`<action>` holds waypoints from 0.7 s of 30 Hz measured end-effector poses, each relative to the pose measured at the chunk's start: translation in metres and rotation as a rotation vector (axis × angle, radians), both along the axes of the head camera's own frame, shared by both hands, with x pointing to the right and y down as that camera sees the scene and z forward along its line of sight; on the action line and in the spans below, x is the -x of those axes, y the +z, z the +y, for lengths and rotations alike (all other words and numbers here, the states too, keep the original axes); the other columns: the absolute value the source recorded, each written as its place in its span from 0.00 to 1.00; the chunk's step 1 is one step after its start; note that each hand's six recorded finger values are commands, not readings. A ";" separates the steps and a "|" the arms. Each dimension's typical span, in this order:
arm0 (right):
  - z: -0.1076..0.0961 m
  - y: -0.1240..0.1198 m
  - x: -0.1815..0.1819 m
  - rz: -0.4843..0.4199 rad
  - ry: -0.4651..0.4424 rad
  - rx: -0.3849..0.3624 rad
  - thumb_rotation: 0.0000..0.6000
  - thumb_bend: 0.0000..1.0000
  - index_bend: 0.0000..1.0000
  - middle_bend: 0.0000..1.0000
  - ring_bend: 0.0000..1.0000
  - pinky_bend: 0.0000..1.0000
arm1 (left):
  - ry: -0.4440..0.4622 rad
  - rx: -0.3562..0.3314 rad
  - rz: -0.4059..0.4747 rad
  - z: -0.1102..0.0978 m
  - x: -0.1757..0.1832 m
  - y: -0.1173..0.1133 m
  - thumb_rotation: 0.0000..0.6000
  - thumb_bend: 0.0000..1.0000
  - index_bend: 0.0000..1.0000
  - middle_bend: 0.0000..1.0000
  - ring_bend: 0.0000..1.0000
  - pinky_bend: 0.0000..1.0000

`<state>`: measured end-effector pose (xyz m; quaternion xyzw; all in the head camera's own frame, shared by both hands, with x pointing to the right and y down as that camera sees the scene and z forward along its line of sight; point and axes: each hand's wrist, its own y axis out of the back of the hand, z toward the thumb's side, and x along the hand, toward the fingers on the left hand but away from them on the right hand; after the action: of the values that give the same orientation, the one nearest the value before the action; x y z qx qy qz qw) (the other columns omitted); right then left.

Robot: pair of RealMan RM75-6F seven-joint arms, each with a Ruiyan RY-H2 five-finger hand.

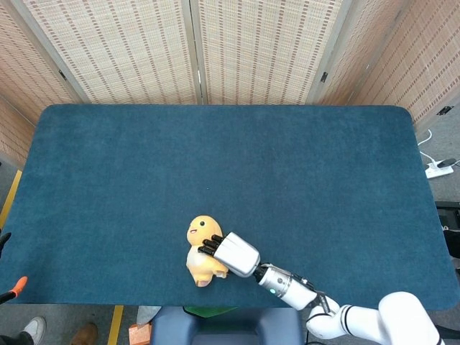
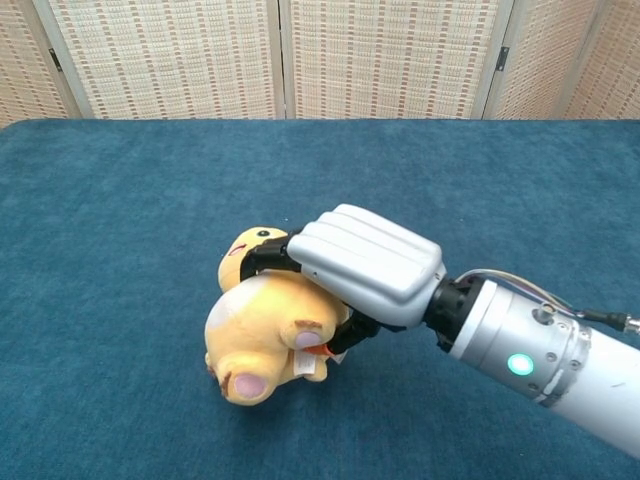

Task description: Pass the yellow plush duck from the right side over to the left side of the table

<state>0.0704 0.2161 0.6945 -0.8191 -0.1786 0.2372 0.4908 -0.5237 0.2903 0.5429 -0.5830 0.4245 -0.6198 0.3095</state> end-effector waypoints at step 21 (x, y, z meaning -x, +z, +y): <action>-0.011 -0.062 -0.093 0.041 0.108 0.147 1.00 0.02 0.00 0.00 0.00 0.00 | 0.074 0.020 0.025 0.003 -0.012 0.003 1.00 0.27 0.00 0.04 0.06 0.28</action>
<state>0.1636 0.2051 0.6321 -0.8371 -0.1946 0.2922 0.4196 -0.5112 0.2931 0.5463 -0.6091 0.4003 -0.6047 0.3212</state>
